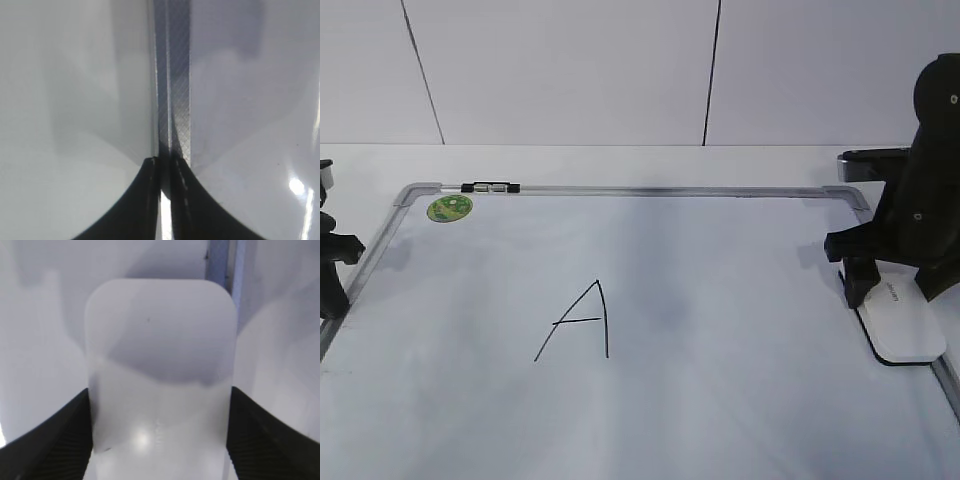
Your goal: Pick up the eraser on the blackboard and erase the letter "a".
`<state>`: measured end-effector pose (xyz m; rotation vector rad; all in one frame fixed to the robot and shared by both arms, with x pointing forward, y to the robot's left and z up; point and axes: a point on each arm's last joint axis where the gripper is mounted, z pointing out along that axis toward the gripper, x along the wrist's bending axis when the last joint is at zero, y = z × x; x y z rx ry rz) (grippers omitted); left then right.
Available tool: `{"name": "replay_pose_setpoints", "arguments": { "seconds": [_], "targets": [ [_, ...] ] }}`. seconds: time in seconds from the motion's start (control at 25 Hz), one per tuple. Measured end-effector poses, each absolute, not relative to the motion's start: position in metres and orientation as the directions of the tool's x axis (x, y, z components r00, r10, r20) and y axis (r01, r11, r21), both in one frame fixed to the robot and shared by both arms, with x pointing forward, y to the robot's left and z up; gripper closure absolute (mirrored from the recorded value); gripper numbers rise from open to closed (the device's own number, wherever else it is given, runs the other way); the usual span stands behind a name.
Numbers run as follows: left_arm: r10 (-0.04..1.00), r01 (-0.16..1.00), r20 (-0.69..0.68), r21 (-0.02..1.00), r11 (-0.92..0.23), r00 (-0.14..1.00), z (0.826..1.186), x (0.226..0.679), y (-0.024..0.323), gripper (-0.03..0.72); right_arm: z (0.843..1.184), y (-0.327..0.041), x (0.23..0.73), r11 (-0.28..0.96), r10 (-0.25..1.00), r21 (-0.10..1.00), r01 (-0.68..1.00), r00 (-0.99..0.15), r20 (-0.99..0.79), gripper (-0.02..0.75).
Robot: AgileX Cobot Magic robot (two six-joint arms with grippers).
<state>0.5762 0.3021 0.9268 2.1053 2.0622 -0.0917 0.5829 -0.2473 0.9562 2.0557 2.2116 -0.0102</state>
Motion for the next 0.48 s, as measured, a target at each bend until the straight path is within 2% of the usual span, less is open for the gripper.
{"name": "replay_pose_setpoints", "arguments": {
  "seconds": [0.28,0.48],
  "targets": [
    [0.984,0.996,-0.178,0.094,-0.012,0.029,0.927,0.576,0.302,0.659,0.958,-0.246,0.585,0.083,0.993,0.081,0.993,-0.076,-0.087,0.123],
    [0.984,0.996,-0.178,0.094,-0.012,0.029,0.927,0.576,0.302,0.659,0.975,-0.248,0.591,0.091,0.991,0.094,0.991,-0.08,-0.112,0.123]
  ]
}}
